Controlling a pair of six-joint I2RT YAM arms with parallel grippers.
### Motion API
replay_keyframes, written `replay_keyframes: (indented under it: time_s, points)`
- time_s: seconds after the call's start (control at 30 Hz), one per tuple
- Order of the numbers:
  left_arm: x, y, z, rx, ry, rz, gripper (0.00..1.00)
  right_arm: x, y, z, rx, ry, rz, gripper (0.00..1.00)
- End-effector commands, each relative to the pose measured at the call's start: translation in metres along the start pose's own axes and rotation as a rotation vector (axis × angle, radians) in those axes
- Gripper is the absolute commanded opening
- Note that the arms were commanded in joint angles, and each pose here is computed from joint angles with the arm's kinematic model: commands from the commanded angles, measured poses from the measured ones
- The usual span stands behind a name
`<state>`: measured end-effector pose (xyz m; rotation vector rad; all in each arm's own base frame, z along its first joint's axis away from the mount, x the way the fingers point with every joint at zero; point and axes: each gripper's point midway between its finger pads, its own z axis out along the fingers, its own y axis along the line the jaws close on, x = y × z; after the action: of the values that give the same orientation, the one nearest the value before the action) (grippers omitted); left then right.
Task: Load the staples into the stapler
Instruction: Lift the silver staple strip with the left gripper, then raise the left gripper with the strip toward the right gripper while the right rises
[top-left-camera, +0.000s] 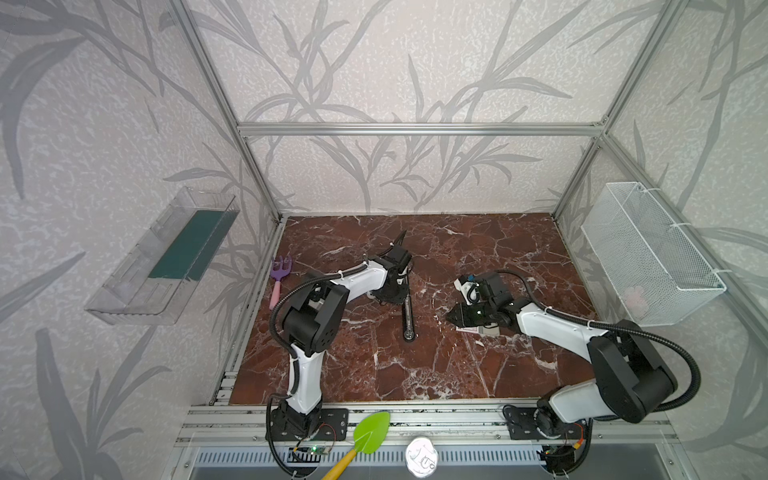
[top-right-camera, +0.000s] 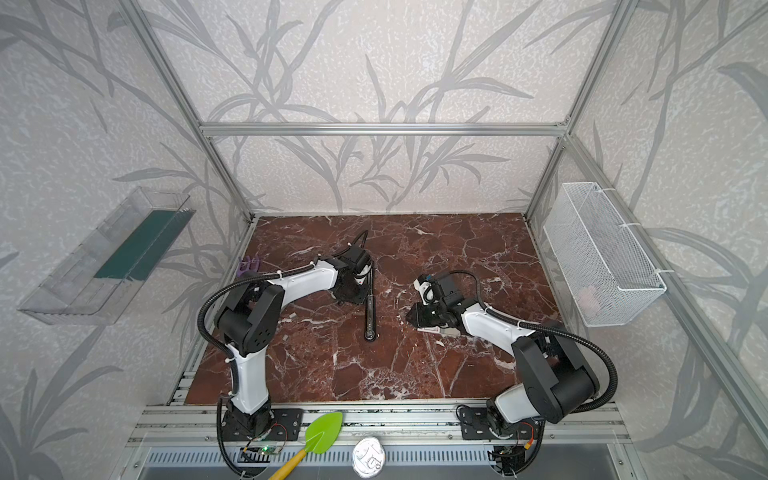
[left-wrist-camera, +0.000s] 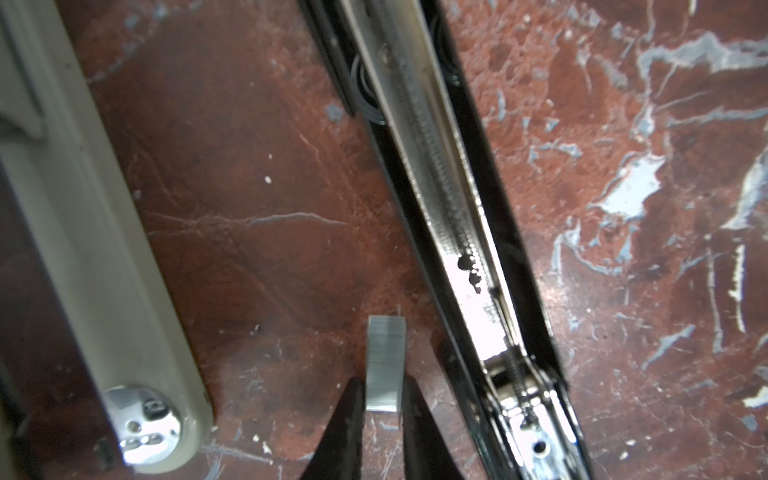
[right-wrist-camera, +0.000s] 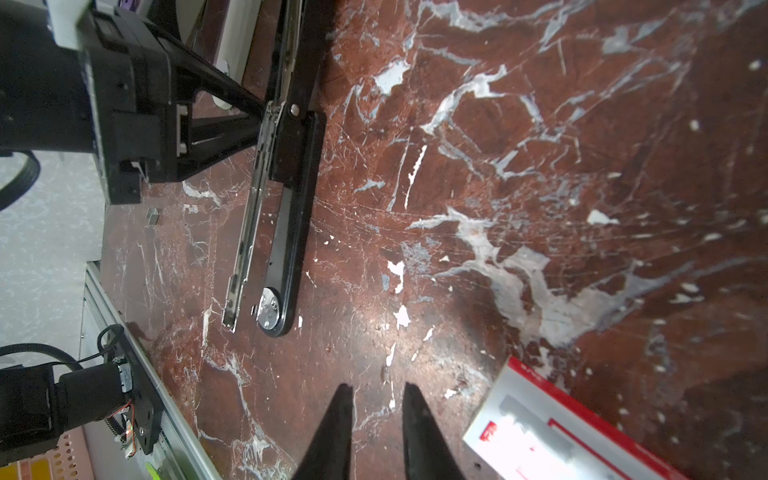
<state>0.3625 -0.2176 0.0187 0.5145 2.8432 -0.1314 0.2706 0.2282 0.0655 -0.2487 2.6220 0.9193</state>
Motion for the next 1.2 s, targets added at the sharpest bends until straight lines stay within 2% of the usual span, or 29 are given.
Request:
replay_keyframes:
  time_s: [0.0,0.33,0.63,0.83,1.17]
  points:
    - [0.012,0.0,0.0,0.007,0.045,0.003,0.18,0.001,0.0,0.0,-0.009,-0.001,0.005,0.24]
    - [0.011,0.003,-0.021,0.002,0.007,-0.011,0.18,-0.001,0.001,-0.002,-0.014,-0.01,0.005,0.25]
    - [0.011,0.006,-0.057,0.023,-0.07,-0.043,0.17,-0.013,0.013,-0.009,-0.044,-0.043,-0.011,0.25]
    - [0.0,-0.007,-0.101,0.125,-0.185,-0.083,0.17,-0.045,0.048,-0.03,-0.189,-0.14,-0.044,0.28]
    - [-0.022,-0.045,-0.187,0.413,-0.466,-0.117,0.17,-0.099,0.113,-0.081,-0.53,-0.365,-0.085,0.45]
